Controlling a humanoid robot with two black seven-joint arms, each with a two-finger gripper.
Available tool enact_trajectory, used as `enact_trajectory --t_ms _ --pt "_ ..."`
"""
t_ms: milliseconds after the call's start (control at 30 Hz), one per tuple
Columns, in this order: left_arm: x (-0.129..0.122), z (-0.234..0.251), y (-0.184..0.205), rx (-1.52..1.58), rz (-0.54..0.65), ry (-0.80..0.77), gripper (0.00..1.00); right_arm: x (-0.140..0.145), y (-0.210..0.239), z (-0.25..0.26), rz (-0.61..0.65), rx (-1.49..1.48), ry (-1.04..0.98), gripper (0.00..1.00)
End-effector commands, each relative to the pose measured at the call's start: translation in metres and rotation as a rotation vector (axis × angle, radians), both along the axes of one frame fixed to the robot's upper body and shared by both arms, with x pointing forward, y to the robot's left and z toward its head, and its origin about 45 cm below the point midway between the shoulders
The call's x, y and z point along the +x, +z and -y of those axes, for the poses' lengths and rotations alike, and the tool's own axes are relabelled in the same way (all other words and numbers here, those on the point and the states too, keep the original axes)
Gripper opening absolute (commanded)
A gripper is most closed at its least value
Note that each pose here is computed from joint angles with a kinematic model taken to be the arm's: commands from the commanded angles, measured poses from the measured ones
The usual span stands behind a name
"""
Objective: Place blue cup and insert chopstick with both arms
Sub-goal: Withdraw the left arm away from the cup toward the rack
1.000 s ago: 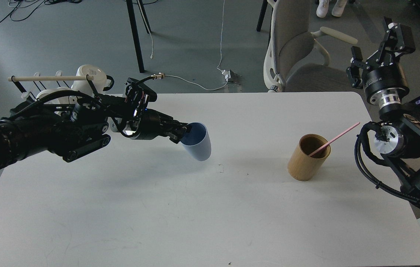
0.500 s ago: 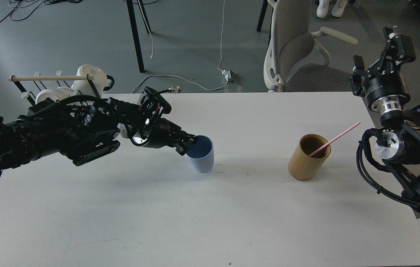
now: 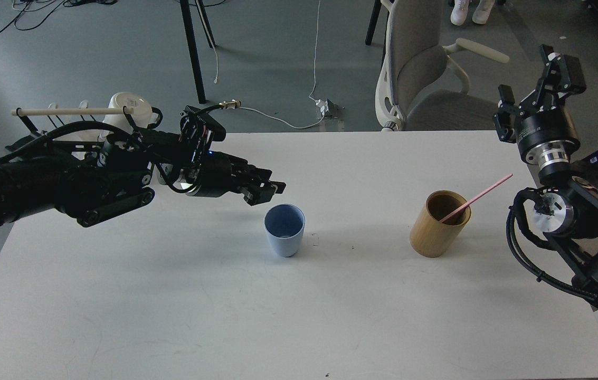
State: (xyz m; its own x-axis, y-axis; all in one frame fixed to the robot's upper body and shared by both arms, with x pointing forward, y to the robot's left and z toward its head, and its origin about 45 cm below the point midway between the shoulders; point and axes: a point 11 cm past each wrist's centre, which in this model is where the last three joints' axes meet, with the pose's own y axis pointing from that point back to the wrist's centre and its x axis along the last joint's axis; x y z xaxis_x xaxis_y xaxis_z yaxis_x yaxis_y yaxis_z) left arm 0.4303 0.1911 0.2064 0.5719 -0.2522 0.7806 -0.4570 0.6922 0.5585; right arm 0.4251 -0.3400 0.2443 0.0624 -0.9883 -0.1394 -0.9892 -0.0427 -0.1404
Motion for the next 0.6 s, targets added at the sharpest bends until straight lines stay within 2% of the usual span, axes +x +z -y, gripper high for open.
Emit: enact_trajectory --t_ms 0,233,400,467,567 --pt "0.005 -0.027 0.004 -0.213 -0.048 0.192 0.78 -0.011 0.015 0.009 0.041 -0.296 0.083 0.96" --pt "0.008 -0.052 0.005 -0.755 -0.172 0.542 0.86 -0.042 0.028 0.068 0.068 -0.929 0.105 0.96" --pt "0.014 -0.051 0.015 -1.213 -0.299 0.728 0.86 -0.071 0.011 0.087 0.048 -1.159 0.101 0.96" --pt "0.015 -0.055 0.019 -1.322 -0.346 0.749 0.86 -0.082 -0.005 0.088 0.019 -1.184 0.120 0.95" --pt "0.016 -0.056 0.034 -1.462 -0.455 0.696 0.87 -0.095 -0.030 0.084 -0.028 -1.204 0.165 0.92"
